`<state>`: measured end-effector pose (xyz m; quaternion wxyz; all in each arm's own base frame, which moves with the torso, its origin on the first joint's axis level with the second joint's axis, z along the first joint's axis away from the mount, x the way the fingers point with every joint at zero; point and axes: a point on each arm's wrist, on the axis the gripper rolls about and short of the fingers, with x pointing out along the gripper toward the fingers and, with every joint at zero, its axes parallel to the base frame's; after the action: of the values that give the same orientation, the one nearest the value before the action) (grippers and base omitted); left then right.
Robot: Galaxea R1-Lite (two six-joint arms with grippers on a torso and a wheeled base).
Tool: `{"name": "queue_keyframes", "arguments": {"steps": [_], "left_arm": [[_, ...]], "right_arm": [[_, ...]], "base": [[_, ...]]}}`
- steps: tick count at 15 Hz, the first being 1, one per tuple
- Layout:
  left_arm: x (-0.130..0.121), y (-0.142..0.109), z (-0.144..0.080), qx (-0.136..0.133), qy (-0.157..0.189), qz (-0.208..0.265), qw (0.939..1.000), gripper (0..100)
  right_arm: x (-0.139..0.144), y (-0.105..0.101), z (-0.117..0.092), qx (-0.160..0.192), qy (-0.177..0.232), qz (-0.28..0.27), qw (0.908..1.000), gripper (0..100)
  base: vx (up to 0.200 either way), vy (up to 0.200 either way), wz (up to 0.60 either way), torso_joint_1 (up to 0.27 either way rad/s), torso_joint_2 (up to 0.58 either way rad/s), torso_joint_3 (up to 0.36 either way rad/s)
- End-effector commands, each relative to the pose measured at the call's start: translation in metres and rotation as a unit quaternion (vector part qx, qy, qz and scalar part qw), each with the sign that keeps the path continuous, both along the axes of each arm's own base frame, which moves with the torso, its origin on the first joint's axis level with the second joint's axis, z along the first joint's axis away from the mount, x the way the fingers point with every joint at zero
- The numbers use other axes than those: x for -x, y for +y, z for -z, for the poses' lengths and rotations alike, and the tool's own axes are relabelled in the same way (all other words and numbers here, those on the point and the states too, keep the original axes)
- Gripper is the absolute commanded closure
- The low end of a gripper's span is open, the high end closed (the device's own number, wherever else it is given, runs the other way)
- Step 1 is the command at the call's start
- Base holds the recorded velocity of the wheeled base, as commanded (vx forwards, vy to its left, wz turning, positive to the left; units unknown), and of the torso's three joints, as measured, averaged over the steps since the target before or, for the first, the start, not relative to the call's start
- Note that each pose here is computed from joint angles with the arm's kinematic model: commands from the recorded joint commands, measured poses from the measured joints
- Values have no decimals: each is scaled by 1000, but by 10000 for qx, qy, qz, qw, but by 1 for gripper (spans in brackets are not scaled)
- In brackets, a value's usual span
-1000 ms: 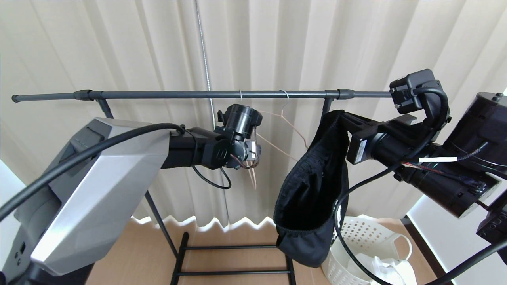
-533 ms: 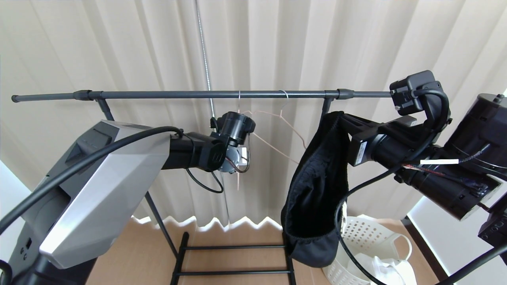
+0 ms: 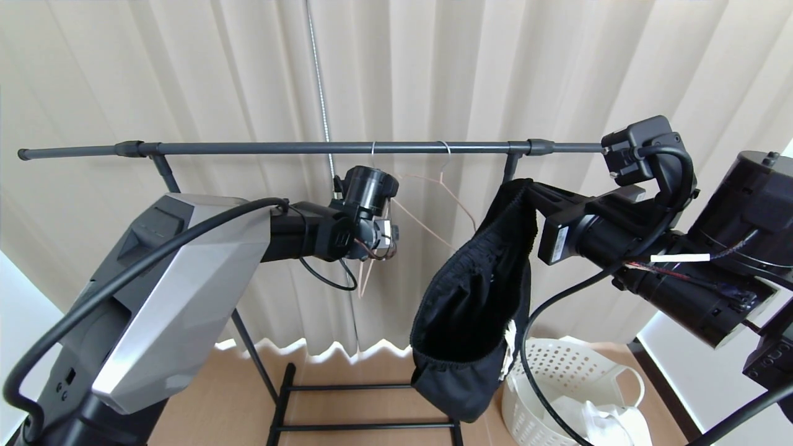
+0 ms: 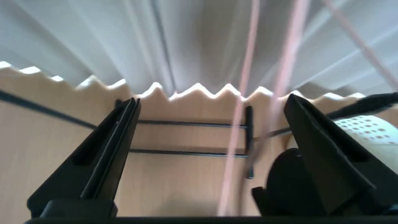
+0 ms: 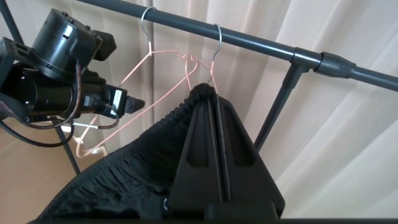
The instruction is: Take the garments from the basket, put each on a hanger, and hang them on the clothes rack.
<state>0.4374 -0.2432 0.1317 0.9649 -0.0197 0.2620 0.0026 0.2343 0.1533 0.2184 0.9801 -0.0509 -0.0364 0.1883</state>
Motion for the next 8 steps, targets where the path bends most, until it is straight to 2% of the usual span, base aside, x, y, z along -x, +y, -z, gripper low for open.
{"name": "queue_keyframes", "arguments": {"steps": [1, 3, 4, 8], "left_arm": [[-4, -2, 8, -10, 49, 90, 9999, 0], [-3, -4, 9, -3, 76, 184, 9998, 0], [-3, -4, 9, -27, 74, 190, 9998, 100], [-4, -3, 7, -52, 51, 195, 9998, 100]], "right_arm": [[0, 0, 1, 11, 10, -2, 10000, 100], [-1, 1, 0, 7, 4, -2, 10000, 100], [-1, 1, 0, 7, 4, -2, 10000, 100], [-1, 1, 1, 15, 17, -2, 10000, 100]], "base": [[0, 0, 0, 0, 0, 0], [0, 0, 0, 0, 0, 0], [0, 0, 0, 0, 0, 0], [0, 0, 0, 0, 0, 0]]}}
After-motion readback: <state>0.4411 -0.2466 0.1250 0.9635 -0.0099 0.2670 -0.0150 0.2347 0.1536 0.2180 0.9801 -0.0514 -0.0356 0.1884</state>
